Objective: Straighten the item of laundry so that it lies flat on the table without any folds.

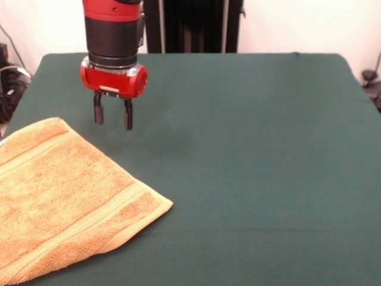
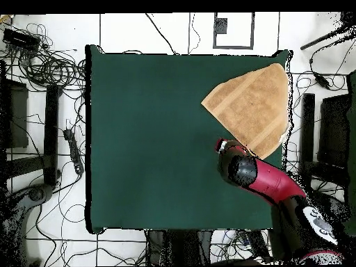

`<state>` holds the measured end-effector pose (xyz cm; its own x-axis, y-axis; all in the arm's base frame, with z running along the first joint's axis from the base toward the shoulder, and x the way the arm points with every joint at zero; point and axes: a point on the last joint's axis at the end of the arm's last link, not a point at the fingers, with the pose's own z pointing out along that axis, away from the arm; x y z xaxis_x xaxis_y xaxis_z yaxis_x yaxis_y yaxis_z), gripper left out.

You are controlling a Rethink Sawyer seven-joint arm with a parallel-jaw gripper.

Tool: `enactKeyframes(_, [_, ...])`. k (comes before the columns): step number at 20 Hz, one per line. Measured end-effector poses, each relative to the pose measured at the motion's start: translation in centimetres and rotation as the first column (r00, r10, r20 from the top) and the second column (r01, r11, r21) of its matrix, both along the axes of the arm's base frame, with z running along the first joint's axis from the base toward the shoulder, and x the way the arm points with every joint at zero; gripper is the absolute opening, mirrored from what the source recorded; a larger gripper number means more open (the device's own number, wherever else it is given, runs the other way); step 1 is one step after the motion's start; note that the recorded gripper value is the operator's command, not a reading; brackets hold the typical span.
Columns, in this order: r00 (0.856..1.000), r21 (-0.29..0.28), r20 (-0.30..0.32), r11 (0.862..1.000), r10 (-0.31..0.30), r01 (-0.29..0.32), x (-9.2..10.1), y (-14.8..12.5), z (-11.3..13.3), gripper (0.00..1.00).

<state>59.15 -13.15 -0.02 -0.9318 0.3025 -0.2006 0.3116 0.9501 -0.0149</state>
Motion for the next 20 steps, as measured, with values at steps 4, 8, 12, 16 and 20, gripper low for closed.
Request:
enactKeyframes(4, [0.987, 0.057, -0.161, 0.998, -0.003, 0.013, -0.9, -2.6, 0.3, 1.0])
enactKeyframes(8, [0.963, 0.084, -0.268, 0.996, -0.002, 0.025, -1.6, -4.5, 1.0, 1.0])
enactKeyframes(12, [0.95, 0.098, -0.312, 0.994, -0.012, 0.044, -2.6, -6.0, 2.4, 1.0])
enactKeyframes(16, [0.953, 0.112, -0.298, 0.989, -0.055, 0.092, -5.0, -7.6, 6.2, 1.0])
enactKeyframes(20, [0.949, 0.12, -0.285, 0.977, -0.134, 0.174, -10.0, -9.9, 11.4, 1.0])
